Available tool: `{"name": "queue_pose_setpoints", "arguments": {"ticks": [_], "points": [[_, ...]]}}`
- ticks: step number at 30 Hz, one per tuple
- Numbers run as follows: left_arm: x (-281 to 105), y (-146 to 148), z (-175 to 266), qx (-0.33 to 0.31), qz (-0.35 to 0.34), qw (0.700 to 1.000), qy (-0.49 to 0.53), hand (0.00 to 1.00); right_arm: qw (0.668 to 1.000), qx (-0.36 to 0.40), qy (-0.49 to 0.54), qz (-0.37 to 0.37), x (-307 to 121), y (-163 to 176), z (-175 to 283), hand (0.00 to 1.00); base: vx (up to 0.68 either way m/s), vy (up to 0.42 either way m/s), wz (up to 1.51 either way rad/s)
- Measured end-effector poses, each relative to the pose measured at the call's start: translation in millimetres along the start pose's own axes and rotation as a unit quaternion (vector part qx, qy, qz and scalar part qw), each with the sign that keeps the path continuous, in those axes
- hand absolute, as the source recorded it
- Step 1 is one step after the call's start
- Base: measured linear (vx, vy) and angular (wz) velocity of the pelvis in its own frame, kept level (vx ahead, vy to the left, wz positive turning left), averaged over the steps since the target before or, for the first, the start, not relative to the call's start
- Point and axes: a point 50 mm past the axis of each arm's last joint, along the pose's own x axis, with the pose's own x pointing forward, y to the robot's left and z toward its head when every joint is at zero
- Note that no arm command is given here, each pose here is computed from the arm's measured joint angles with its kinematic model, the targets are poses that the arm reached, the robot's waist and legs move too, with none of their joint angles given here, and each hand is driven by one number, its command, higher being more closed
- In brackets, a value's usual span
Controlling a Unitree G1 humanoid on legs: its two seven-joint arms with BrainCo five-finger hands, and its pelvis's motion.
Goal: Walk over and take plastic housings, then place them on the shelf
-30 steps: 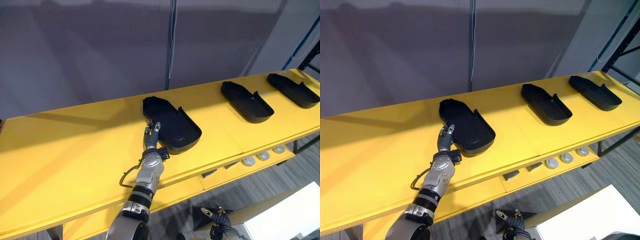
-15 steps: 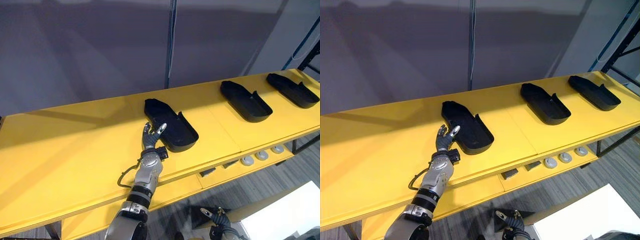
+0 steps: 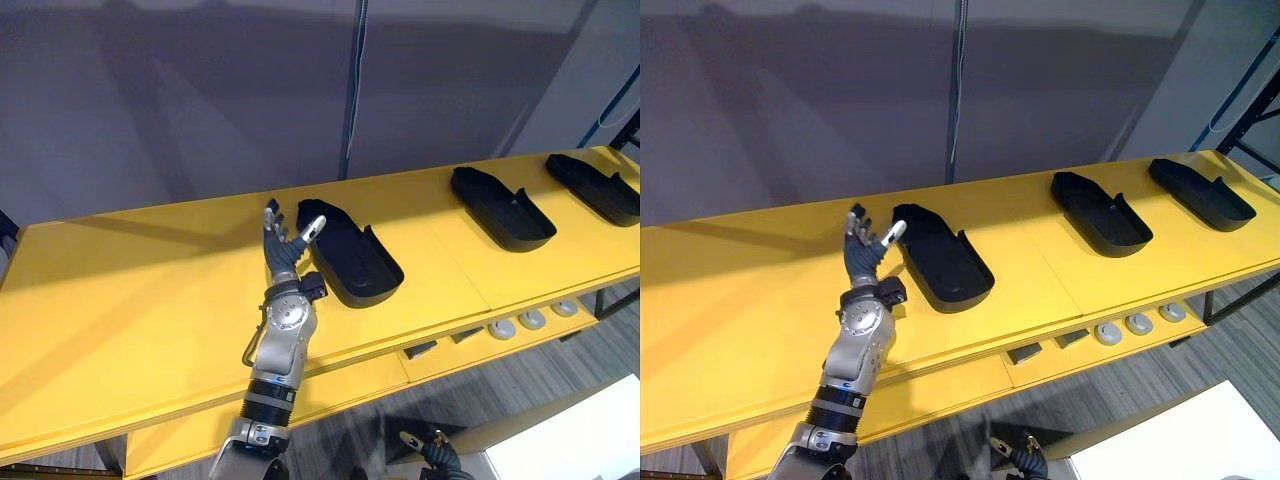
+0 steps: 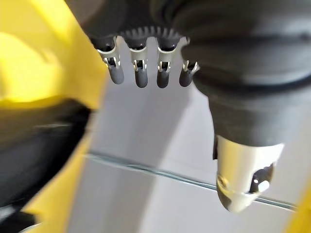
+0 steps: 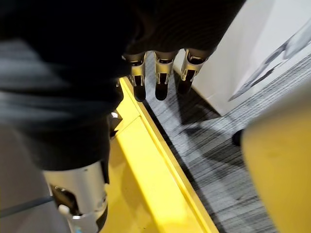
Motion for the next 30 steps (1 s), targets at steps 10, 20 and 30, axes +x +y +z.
{"name": "queue_pose_setpoints", "arguments": {"ticks": [10,20,30], "points": [[-53.9,-56.7,30.2,-0.012,-0.275,0.957,-0.092,1.00,1.000,0.006,0.007,0.005,-1.8,-3.2,-5.2,0.00,0.00,0.000,0.00],[-101.2,-86.8,11.3,0.048,-0.480,0.872,-0.088,1.00,1.000,-0.008,0.016,0.016,0.7,-7.8,-7.7,0.00,-0.01,-0.004,-0.03],[-103.6,-70.8,-61.1,0.197,-0.492,0.848,0.016,1.00,0.999,-0.042,0.007,0.027,6.7,-3.1,1.9,0.00,-0.01,0.000,0.00]]}}
